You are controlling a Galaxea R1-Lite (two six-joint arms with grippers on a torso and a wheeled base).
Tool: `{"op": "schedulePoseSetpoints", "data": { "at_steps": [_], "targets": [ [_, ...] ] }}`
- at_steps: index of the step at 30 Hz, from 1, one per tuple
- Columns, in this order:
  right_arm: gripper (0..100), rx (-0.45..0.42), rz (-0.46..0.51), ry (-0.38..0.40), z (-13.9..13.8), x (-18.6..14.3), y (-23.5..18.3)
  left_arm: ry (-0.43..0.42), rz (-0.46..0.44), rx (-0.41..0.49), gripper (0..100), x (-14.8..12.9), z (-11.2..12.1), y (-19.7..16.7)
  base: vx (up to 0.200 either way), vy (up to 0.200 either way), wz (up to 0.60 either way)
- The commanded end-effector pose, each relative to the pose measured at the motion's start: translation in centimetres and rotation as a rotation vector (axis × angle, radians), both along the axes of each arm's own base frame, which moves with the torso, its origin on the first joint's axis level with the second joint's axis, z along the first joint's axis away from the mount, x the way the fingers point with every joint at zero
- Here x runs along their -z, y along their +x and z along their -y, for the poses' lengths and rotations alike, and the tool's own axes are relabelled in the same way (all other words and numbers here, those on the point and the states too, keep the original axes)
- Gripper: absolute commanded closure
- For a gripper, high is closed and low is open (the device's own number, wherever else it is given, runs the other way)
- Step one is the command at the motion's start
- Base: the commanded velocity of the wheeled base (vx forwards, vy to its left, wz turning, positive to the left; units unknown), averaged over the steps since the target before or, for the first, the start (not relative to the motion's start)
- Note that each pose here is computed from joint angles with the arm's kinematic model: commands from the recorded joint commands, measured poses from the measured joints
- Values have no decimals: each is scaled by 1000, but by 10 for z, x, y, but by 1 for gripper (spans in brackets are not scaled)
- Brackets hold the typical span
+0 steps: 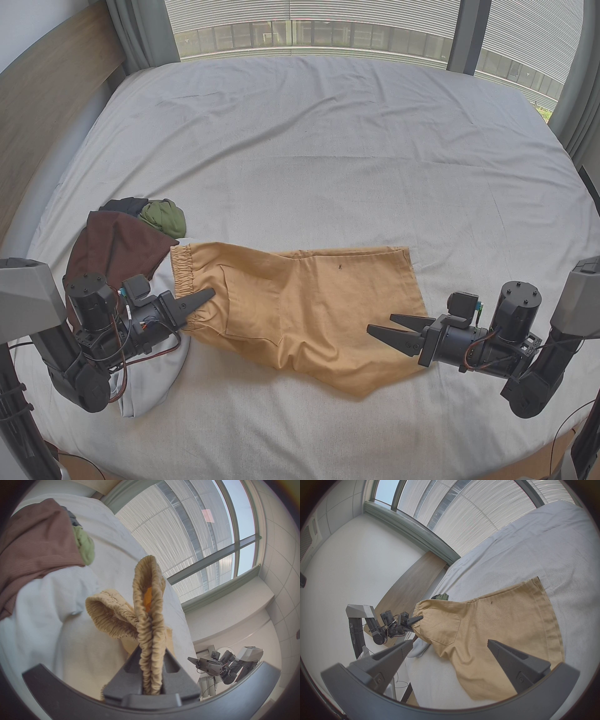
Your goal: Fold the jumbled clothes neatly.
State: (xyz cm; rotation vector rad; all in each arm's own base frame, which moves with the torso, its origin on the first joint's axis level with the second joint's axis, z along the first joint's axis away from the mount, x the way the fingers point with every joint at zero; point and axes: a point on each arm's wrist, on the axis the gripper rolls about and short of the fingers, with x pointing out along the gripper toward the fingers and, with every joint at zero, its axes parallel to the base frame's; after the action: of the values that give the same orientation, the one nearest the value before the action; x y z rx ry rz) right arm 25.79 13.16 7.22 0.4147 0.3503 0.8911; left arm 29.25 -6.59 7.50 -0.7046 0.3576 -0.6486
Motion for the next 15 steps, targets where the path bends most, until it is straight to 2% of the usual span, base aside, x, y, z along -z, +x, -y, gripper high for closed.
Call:
{"op": "schedulePoseSetpoints", "data": {
  "at_steps": [1, 10, 15],
  "targets": [
    [0, 3, 13, 6, 1, -4, -1, -12, 49, 54, 100, -13, 20, -4, 0, 0, 0],
    [0, 8, 45, 20, 3, -13, -1, -29, 84, 130, 100, -17, 47, 2, 0, 0, 0],
    [0, 20, 56, 25, 6, -16, 0, -44, 72, 163, 100, -15, 58, 2, 0, 0, 0]
  ]
}}
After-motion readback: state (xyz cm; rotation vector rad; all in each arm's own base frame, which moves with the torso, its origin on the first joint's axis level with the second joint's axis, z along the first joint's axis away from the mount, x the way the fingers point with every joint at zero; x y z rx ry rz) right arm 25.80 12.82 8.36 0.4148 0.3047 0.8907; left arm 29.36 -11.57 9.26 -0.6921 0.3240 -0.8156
